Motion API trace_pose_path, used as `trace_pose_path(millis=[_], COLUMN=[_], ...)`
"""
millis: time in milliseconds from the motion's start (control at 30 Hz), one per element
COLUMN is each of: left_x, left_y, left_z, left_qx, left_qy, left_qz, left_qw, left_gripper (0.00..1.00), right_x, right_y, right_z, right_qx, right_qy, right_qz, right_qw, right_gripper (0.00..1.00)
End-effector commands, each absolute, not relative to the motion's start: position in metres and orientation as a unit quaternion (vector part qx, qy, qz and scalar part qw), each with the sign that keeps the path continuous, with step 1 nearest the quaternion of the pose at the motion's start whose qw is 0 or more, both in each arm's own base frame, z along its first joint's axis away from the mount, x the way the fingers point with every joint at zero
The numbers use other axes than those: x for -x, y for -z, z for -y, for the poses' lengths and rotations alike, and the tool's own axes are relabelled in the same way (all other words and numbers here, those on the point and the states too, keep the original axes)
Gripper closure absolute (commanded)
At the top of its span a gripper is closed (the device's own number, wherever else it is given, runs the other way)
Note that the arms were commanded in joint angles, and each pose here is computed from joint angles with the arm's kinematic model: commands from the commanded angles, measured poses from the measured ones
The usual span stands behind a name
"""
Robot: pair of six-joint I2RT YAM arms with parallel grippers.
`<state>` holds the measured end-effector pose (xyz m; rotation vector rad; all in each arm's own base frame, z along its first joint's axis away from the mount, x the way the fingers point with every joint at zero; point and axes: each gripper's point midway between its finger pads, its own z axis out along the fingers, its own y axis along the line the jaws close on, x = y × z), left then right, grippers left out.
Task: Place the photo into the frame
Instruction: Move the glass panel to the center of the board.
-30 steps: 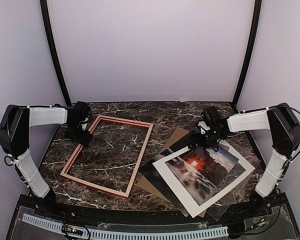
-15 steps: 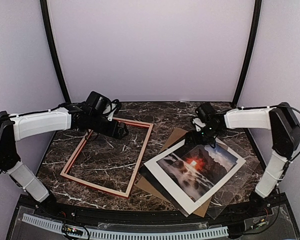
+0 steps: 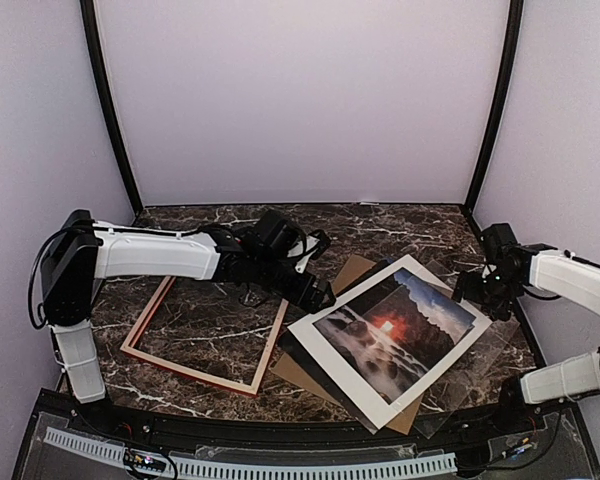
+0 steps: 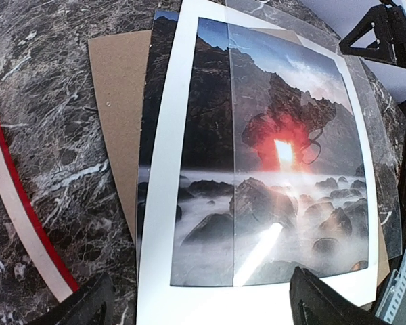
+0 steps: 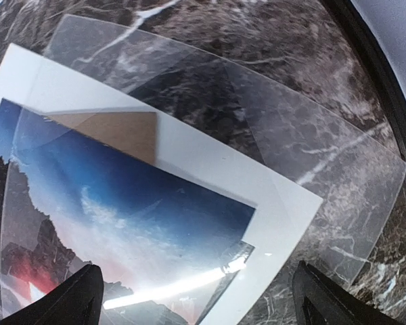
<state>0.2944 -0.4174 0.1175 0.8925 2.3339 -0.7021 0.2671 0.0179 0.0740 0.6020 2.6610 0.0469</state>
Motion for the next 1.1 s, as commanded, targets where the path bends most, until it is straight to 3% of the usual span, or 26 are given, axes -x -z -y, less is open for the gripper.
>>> trace_pose_path(millis=[0, 333, 667, 1067], left_x=[-0.301, -0.308, -0.308, -0.31], left_y=[-0.141, -0.125, -0.109, -0.091], left_z=[0.435, 0.444, 0.452, 0.474], left_qx=[-0.342, -0.353, -0.355, -0.372], left_qy=[0.284, 0.278, 0.287, 0.3], left_qz=[-0.846, -0.844, -0.845, -0.845], left_qw=[0.295, 0.293, 0.279, 0.24], left_gripper=[0.08, 0.08, 0.08, 0.08], right_x=[-0.252, -0.209, -0.192, -0.251], right_y=[-0.071, -0.032, -0.014, -0.011], right_z=[0.006, 0.032, 0.035, 0.008], right_qx=[-0.304, -0.423, -0.459, -0.371], right_qy=[-0.001, 0.006, 0.012, -0.08], right_qz=[-0.933, -0.895, -0.879, -0.913], right_qw=[0.192, 0.139, 0.13, 0.152], right_gripper=[0.01, 0.01, 0.01, 0.05])
